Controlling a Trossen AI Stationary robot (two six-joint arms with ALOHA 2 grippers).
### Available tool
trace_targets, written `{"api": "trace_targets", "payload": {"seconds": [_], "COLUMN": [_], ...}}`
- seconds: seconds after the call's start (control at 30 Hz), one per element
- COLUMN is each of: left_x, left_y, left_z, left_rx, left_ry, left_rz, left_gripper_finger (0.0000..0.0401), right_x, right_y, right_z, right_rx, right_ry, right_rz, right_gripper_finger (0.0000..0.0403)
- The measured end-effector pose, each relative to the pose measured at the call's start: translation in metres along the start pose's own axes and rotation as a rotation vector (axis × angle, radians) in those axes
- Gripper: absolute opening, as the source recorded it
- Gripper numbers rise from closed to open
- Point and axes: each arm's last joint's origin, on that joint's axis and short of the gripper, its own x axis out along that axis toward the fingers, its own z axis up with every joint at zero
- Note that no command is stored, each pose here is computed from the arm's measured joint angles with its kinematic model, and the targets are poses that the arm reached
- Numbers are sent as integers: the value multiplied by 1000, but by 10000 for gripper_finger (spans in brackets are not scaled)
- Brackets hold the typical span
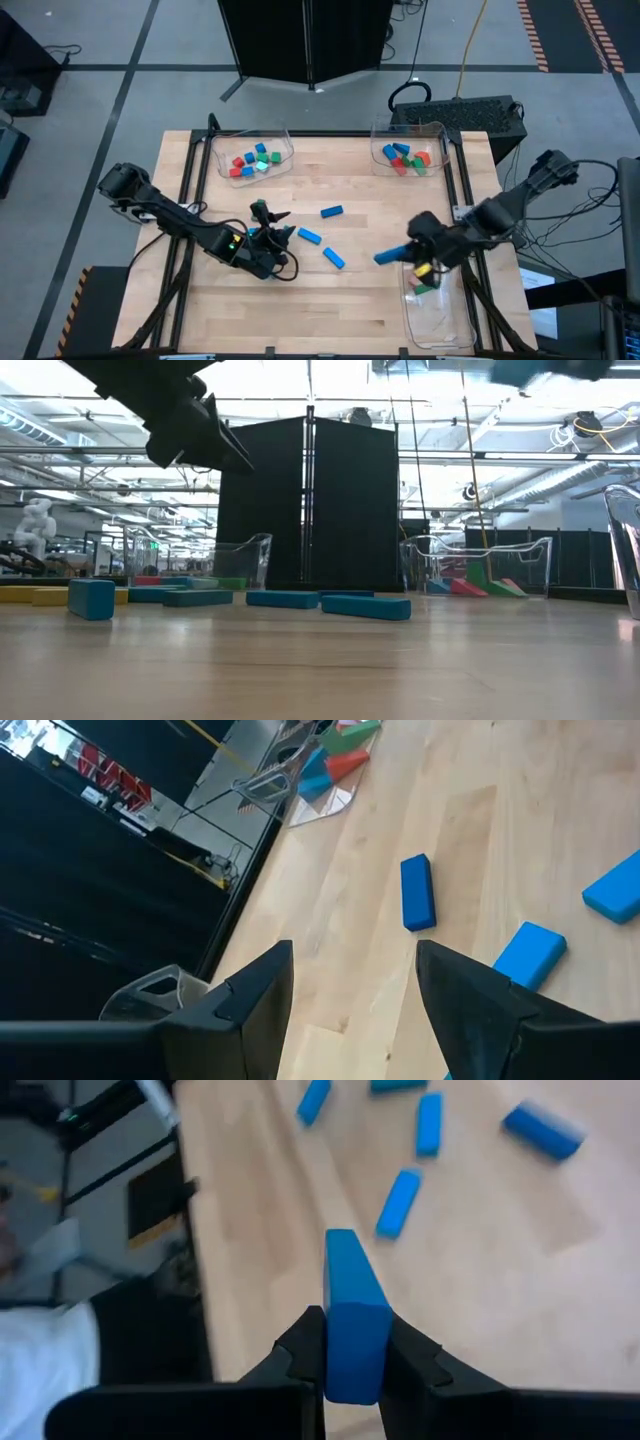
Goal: Sort blocks by size
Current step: Put the blue rectangular block into the bottom right transparent bin
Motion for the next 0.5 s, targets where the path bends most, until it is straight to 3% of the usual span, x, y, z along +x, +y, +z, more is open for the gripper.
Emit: {"api": "trace_targets", "payload": {"seconds": [0.2, 0.5], "left_x": [2, 5], "left_y": [1, 3], "left_z": [0, 0], "left_rx": [-8, -20], "left_ry": [5, 13], "left_rz": [-2, -18], "left_gripper_finger": [212, 212], "right_x": [-12, -18], "right_y": [7, 13], "right_z": [-30, -64], "right_rx": [43, 166], "right_ry": [211, 428], "right_rz": [47, -33], "right_gripper_finger": [45, 45]}}
